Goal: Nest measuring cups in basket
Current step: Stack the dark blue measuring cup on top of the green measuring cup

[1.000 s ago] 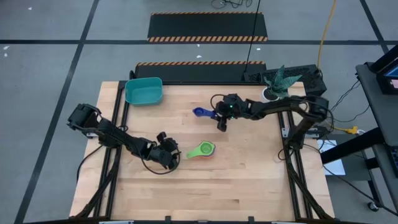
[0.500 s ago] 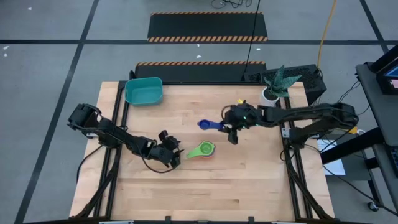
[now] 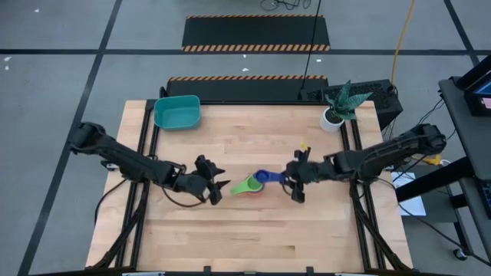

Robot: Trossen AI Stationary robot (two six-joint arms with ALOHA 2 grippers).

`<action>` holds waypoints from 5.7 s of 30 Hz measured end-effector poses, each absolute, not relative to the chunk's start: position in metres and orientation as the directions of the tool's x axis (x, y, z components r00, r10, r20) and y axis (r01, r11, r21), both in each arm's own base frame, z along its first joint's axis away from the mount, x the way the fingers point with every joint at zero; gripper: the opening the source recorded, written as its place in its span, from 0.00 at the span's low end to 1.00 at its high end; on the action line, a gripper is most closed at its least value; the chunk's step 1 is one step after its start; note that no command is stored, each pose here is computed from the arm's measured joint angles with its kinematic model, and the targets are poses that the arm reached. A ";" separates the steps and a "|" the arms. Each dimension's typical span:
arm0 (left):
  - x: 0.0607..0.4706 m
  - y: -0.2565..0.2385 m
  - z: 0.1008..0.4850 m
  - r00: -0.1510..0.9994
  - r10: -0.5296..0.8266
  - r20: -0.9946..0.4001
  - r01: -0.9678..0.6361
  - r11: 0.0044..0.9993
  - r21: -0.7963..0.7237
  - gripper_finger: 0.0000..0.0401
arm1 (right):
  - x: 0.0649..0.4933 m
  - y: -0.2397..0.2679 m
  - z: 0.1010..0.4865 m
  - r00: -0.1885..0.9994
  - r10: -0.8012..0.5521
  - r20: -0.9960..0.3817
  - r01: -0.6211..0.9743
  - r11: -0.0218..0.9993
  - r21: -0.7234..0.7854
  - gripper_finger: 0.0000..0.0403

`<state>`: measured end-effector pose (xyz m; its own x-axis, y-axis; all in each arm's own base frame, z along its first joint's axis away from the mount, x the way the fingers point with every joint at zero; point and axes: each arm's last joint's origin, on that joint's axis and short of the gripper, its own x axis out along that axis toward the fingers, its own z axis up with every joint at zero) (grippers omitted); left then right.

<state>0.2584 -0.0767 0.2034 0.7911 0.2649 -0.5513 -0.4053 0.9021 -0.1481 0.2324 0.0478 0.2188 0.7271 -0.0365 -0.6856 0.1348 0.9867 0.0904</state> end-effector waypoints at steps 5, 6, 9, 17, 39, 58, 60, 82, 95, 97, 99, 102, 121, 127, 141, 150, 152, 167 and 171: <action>0.259 -0.080 0.229 0.844 0.242 -0.480 -0.365 0.913 -0.182 0.53 | 0.223 0.062 0.206 0.709 -0.048 -0.704 0.154 0.984 0.089 0.32; 0.261 -0.081 0.235 0.849 0.240 -0.471 -0.356 0.918 -0.173 0.53 | 0.222 0.064 0.205 0.709 -0.046 -0.704 0.158 0.983 0.095 0.32; 0.268 -0.084 0.255 0.881 0.229 -0.415 -0.323 0.931 -0.171 0.53 | 0.220 0.069 0.204 0.706 -0.033 -0.707 0.171 0.977 0.125 0.32; 0.271 -0.096 0.279 0.914 0.188 -0.360 -0.257 0.954 -0.153 0.53 | 0.212 0.088 0.202 0.745 -0.096 -0.660 0.278 0.944 0.178 0.32; 0.276 -0.130 0.276 0.956 0.138 -0.261 -0.186 0.967 -0.172 0.53 | 0.225 0.120 0.233 0.951 -0.159 -0.265 0.205 0.966 0.157 0.32; 0.319 -0.134 0.261 0.980 0.198 0.003 -0.191 0.946 -0.262 0.53 | 0.211 0.144 0.248 0.892 -0.448 -0.054 0.450 0.892 0.040 0.32; 0.325 -0.135 0.256 0.978 0.205 0.039 -0.186 0.942 -0.281 0.53 | 0.214 0.147 0.247 0.888 -0.458 -0.038 0.459 0.888 0.035 0.32; 0.297 -0.135 0.293 0.991 0.125 0.046 -0.092 0.889 -0.448 0.53 | 0.216 0.164 0.237 0.909 -0.417 -0.018 0.394 0.872 -0.291 0.32; 0.298 -0.129 0.285 0.990 0.134 -0.048 -0.137 0.810 -0.571 0.53 | 0.216 0.164 0.230 0.906 -0.420 -0.056 0.377 0.858 -0.348 0.34; 0.299 -0.126 0.285 0.988 0.142 -0.053 -0.146 0.800 -0.583 0.53 | 0.216 0.164 0.228 0.906 -0.420 -0.062 0.371 0.855 -0.362 0.34; 0.301 -0.122 0.281 0.987 0.138 -0.083 -0.161 0.793 -0.587 0.53 | 0.216 0.164 0.226 0.905 -0.420 -0.069 0.367 0.851 -0.375 0.35; 0.303 -0.116 0.276 0.979 0.155 -0.130 -0.202 0.778 -0.595 0.53 | 0.218 0.164 0.222 0.903 -0.424 -0.076 0.365 0.847 -0.387 0.35; 0.305 -0.106 0.268 0.969 0.119 -0.215 -0.228 0.755 -0.615 0.53 | 0.248 0.152 0.186 0.871 -0.459 -0.178 0.336 0.818 -0.466 0.35; 0.305 -0.106 0.264 0.963 0.105 -0.247 -0.239 0.751 -0.615 0.53 | 0.248 0.151 0.185 0.867 -0.463 -0.183 0.342 0.821 -0.457 0.35; 0.306 -0.104 0.264 0.963 0.084 -0.257 -0.231 0.752 -0.617 0.47 | 0.248 0.151 0.185 0.866 -0.467 -0.182 0.345 0.819 -0.458 0.35; 0.305 -0.104 0.262 0.960 0.085 -0.268 -0.237 0.758 -0.608 0.21 | 0.248 0.151 0.185 0.865 -0.467 -0.181 0.347 0.819 -0.457 0.35; 0.305 -0.104 0.261 0.955 0.086 -0.283 -0.246 0.762 -0.599 0.16 | 0.248 0.151 0.186 0.865 -0.468 -0.179 0.349 0.820 -0.454 0.35; 0.306 -0.100 0.259 0.950 0.097 -0.298 -0.268 0.744 -0.612 0.05 | 0.248 0.150 0.185 0.863 -0.473 -0.177 0.353 0.816 -0.458 0.35; 0.306 -0.100 0.259 0.950 0.097 -0.297 -0.267 0.747 -0.609 0.05 | 0.248 0.150 0.185 0.863 -0.473 -0.177 0.352 0.815 -0.460 0.35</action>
